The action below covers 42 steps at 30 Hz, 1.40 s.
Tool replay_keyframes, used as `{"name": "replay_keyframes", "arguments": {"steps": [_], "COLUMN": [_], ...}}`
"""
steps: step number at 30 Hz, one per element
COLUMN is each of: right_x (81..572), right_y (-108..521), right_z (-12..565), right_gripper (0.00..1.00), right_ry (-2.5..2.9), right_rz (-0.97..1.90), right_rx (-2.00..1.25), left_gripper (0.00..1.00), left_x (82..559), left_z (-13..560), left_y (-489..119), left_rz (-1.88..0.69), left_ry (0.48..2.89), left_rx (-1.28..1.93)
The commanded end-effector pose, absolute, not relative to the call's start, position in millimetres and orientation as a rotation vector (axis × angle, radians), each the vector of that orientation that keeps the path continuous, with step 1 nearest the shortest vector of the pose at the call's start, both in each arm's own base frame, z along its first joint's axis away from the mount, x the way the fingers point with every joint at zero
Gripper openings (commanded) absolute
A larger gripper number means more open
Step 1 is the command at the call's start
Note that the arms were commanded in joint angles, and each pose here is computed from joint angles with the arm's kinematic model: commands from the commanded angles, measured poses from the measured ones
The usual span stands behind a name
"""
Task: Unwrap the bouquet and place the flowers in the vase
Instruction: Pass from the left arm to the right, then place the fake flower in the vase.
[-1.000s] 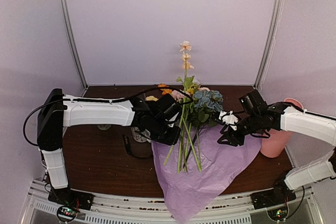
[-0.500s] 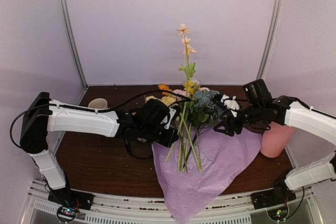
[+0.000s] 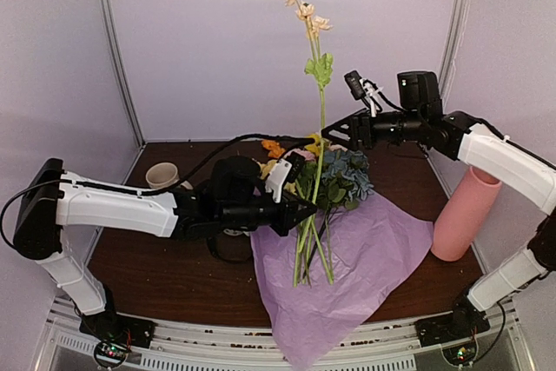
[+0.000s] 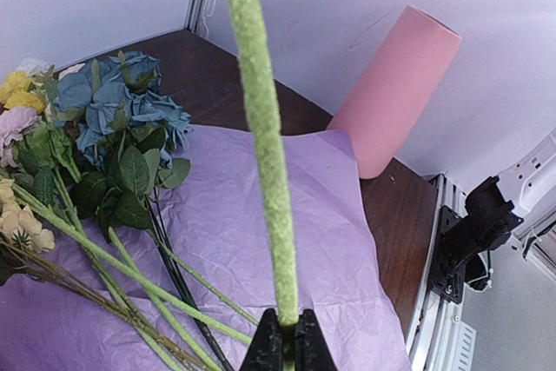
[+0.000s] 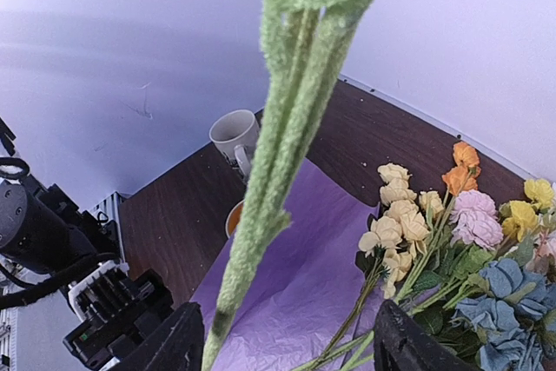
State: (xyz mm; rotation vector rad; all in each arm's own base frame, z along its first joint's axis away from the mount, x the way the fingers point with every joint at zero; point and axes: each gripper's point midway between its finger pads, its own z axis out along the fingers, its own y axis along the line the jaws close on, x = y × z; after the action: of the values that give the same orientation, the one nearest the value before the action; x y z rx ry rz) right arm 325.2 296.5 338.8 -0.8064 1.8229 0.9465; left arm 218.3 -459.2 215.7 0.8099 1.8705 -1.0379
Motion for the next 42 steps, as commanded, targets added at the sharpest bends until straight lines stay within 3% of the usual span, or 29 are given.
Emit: {"name": "replay_keyframes", "arguments": {"steps": [1,4,11,13,15,16,17,18,20,28,42], "right_x": [328.3,331.6,335.4,334.8,331.9,329.7,328.2,325.5,320.6,287.6,242.9], "right_y": [306.9,309.3,316.8,316.9,314.8,313.0,309.8,305.2,292.4,209.2,77.9], "right_z": [376.6,392.0,398.0,397.5,399.9,401.2,404.6,410.8,429.1,509.2,573.2], "right_gripper": [0.67,0.61,0.23,0.17,0.03,0.00,0.00,0.00,0.00,0.00,0.00], "right_ry": [1.726,1.703,1.710,1.713,1.707,1.707,1.702,1.690,1.657,1.492,1.410], "right_rz": [1.052,1.069,1.136,1.141,1.127,1.114,1.088,1.058,0.982,0.510,-0.024], "right_rx": [-0.777,-0.766,-0.747,-0.748,-0.760,-0.765,-0.772,-0.781,-0.792,-0.745,-0.484], "left_gripper": [0.00,0.00,0.00,0.00,0.01,0.17,0.33,0.42,0.47,0.48,0.47], "left_x": [206.3,201.1,196.4,197.3,199.2,201.4,204.4,206.7,208.3,205.5,207.6], "left_z": [247.3,246.0,237.0,235.3,233.2,230.2,226.1,220.8,211.4,197.3,185.1], "left_y": [-467.3,-470.0,-472.1,-470.3,-469.1,-468.5,-468.2,-468.2,-469.3,-478.1,-496.5], "left_rz": [-1.103,-1.097,-1.065,-1.055,-1.041,-1.022,-0.996,-0.971,-0.942,-0.970,-0.985], "left_ry": [1.734,1.735,1.758,1.763,1.775,1.791,1.813,1.841,1.876,1.900,1.923], "left_rx": [0.839,0.856,0.894,0.887,0.880,0.876,0.872,0.875,0.891,0.916,0.953]}}
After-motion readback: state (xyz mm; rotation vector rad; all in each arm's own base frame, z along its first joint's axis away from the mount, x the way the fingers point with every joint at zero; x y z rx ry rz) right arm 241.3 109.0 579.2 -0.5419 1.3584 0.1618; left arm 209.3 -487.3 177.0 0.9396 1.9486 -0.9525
